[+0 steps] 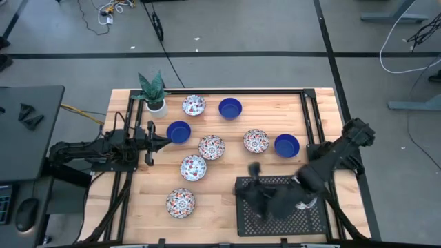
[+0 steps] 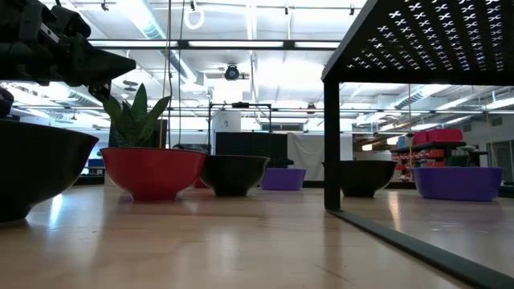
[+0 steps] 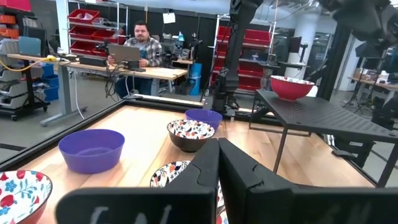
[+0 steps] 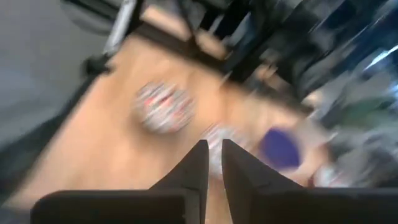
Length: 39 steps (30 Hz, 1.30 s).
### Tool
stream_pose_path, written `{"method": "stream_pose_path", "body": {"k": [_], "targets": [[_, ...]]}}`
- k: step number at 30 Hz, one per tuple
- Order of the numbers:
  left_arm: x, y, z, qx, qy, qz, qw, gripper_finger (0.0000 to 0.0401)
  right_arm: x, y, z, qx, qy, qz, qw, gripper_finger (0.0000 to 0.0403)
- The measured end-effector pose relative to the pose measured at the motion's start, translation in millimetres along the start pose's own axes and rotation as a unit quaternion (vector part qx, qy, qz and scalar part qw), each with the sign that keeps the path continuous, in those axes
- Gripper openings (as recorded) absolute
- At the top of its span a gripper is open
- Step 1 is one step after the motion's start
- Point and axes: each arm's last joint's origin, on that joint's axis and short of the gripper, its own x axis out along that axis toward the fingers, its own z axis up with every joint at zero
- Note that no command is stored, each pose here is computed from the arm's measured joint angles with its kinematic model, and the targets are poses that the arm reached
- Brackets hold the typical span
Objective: Pick & Place Mini bowls
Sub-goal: Put the left blue bowl on the shelf
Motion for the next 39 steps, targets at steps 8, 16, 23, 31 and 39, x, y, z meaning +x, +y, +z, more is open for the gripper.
{"method": "stream_pose_path", "body": {"k": [8,16,23,31,39], "targets": [[-0.1,-0.1,4.1,0.005,-0.021,0.005,1.000,0.0008,84.8,-54.5,-60.2,0.070,-0.116,-0.048,0.990,0.0045],[2.8,-0.8,4.4,-0.008,0.015,0.045,0.999,0.0004,93.3,-125.3,-91.6,0.199,-0.107,-0.193,0.955,0.0045],[15.5,-6.9,33.3,0.000,0.149,0.148,0.978,0.0004,82.2,-132.3,-102.9,0.175,-0.032,-0.184,0.967,0.0045],[51.6,-13.7,44.4,0.010,0.382,0.205,0.901,0.0053,81.5,-115.6,-114.6,0.174,0.041,-0.148,0.973,0.0045],[84.6,-12.4,14.2,0.061,0.544,0.161,0.821,0.0165,80.5,-102.8,-119.4,0.157,0.060,-0.132,0.977,0.0045]]}}
